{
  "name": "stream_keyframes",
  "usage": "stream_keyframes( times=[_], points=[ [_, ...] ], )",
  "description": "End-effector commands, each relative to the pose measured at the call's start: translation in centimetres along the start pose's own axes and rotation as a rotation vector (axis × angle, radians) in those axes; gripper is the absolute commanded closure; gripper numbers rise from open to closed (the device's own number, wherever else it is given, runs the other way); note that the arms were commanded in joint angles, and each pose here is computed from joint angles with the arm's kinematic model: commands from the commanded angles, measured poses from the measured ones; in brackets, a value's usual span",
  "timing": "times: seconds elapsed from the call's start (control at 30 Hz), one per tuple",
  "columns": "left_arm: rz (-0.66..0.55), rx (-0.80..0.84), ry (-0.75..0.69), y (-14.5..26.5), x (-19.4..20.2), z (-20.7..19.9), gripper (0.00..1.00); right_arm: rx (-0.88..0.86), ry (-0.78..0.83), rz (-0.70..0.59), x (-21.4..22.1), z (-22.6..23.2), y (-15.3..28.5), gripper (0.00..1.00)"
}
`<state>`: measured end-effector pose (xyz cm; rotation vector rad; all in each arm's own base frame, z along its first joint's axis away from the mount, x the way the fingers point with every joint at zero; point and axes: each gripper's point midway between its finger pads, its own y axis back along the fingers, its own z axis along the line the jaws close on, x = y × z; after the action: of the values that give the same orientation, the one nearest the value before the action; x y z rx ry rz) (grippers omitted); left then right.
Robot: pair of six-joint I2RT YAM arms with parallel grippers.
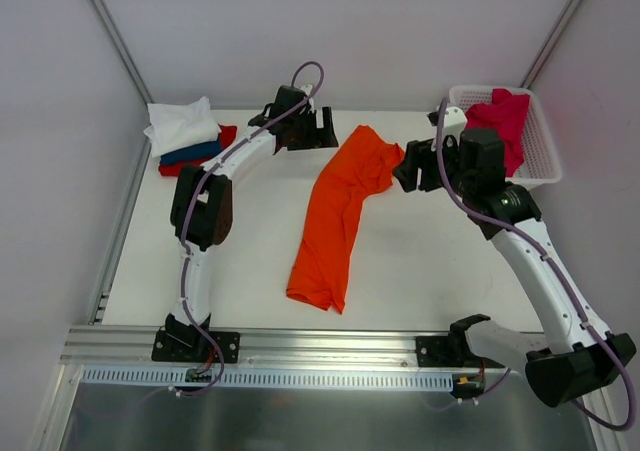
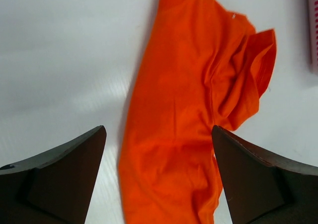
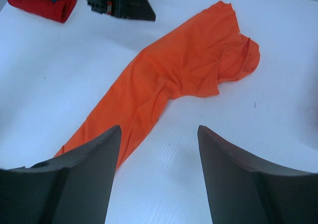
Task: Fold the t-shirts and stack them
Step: Rotate the tshirt 90 degrees
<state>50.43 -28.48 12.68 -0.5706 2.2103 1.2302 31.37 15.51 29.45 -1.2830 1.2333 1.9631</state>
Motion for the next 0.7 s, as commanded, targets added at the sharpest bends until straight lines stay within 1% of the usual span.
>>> stream_keyframes(
  times=[0.0,0.03,0.07,0.1,0.13,0.17,0.2,0.23,0.27,0.3,0.33,0.37,0.4,0.47,0.67],
  points=[
    [-0.096,0.105,-0.049,-0.4,-4.8,-1.5,0.12,-0.002,-0.027,-0.065,-0.7,0.6,1.4,0.33],
    [-0.098,0.12,-0.045,-0.8,-5.1,-1.6,0.11,-0.01,-0.029,-0.067,-0.6,0.8,1.6,0.33],
    [-0.081,0.116,-0.022,-2.1,-4.7,-0.7,0.12,-0.019,-0.027,-0.075,-0.5,1.1,1.9,0.33],
    [-0.111,0.14,-0.022,-2.0,-6.2,-1.3,0.12,-0.022,-0.029,-0.076,-0.4,1.2,2.1,0.33],
    [-0.11,0.153,-0.006,-2.5,-6.5,-1.2,0.12,-0.024,-0.032,-0.078,-0.4,1.3,2.2,0.33],
    [-0.081,0.166,0.028,-4.0,-5.6,-0.7,0.12,-0.027,-0.031,-0.085,-0.4,1.5,2.4,0.33],
    [-0.104,0.178,0.036,-3.9,-6.8,-0.8,0.13,-0.034,-0.03,-0.096,-0.5,1.7,2.8,0.33],
    [-0.106,0.182,0.047,-4.4,-7.0,-0.6,0.13,-0.043,-0.034,-0.107,-0.6,2.0,3.0,0.33],
    [-0.087,0.179,0.079,-5.6,-6.3,-0.1,0.13,-0.056,-0.034,-0.125,-0.9,2.3,3.3,0.33],
    [-0.105,0.19,0.091,-5.6,-7.1,-0.2,0.13,-0.068,-0.036,-0.129,-0.9,2.6,3.4,0.33],
    [-0.087,0.186,0.115,-6.7,-6.5,0.5,0.13,-0.088,-0.04,-0.146,-1.2,3.0,3.8,0.33],
    [-0.078,0.199,0.154,-7.0,-6.4,0.5,0.13,-0.099,-0.042,-0.159,-1.5,3.2,4.0,0.33],
    [-0.09,0.203,0.17,-7.0,-7.0,0.6,0.14,-0.109,-0.044,-0.162,-1.4,3.5,4.1,0.33],
    [-0.086,0.187,0.207,-7.8,-6.7,1.2,0.14,-0.129,-0.052,-0.184,-1.8,3.9,4.4,0.33],
    [-0.05,0.192,0.264,-9.1,-5.4,1.8,0.14,-0.158,-0.075,-0.192,-1.6,4.5,4.4,0.33]
  ],
)
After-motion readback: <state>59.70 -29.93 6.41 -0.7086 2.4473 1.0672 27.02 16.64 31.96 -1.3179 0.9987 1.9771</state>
